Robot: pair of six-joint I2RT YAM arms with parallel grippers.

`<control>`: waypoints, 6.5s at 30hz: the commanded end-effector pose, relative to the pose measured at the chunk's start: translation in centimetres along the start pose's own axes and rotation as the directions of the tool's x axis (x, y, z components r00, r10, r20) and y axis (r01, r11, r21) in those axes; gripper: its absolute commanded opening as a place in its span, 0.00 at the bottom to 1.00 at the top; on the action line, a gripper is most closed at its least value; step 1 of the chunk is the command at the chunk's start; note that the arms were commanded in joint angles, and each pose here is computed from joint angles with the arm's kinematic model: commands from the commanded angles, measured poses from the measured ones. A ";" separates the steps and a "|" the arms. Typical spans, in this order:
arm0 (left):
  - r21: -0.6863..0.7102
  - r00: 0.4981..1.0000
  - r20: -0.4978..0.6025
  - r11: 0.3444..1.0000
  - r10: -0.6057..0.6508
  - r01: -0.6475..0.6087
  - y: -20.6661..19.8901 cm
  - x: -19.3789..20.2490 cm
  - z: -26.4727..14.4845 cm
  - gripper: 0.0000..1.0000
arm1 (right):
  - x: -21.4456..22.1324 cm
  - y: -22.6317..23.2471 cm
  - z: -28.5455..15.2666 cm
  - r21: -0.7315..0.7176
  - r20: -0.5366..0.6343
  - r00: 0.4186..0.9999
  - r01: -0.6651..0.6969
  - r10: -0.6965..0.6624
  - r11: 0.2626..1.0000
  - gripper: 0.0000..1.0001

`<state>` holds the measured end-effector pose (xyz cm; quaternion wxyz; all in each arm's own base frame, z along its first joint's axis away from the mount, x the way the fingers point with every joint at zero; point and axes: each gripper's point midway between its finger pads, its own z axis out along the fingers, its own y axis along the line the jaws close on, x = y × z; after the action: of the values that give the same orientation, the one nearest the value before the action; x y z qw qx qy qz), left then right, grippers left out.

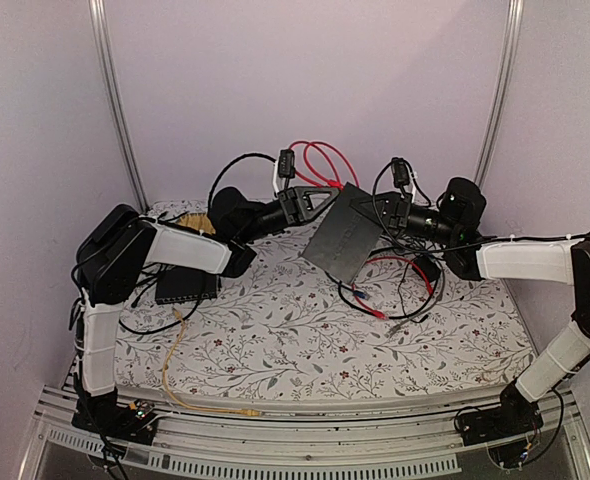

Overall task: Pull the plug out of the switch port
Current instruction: Pull the connector from the switch port, then place the connector at the corner of the board.

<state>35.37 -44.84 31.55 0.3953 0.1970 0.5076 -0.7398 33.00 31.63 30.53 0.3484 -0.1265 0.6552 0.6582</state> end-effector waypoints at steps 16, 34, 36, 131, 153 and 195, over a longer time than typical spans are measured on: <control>0.063 0.994 0.073 0.995 -0.083 0.079 -1.6 0.2 0.1 0.00 | -1.5 2.5 0.1 -0.052 0.051 0.994 0.100 -0.098 0.994 0.01; -0.016 0.999 0.010 0.999 0.044 -0.044 -2.1 0.2 0.7 0.00 | -1.6 3.3 -0.2 -0.030 0.031 0.992 0.127 -0.126 0.991 0.01; -0.011 0.999 -0.001 0.999 0.045 -0.045 -2.1 0.2 0.7 0.00 | -1.6 3.5 -0.2 -0.031 0.030 0.991 0.129 -0.128 0.991 0.01; -0.109 0.986 0.168 0.994 0.013 0.005 -1.2 -4.8 -4.2 0.00 | -4.7 5.2 -3.4 -0.031 0.116 0.978 0.179 -0.174 0.983 0.01; 0.011 0.987 -0.122 0.994 -0.109 0.111 1.7 -0.6 -0.9 0.00 | -6.7 7.6 -5.7 0.004 0.180 0.954 0.241 -0.237 0.971 0.01; -0.149 0.829 -0.287 0.877 -0.480 0.456 9.1 14.1 5.7 0.98 | -7.1 10.7 -9.2 0.094 0.226 0.919 0.311 -0.324 0.946 0.01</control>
<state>34.20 -57.84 14.62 0.0802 0.1472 0.6298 -0.7584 29.45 22.46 38.37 0.4862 -0.1226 0.6402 0.5820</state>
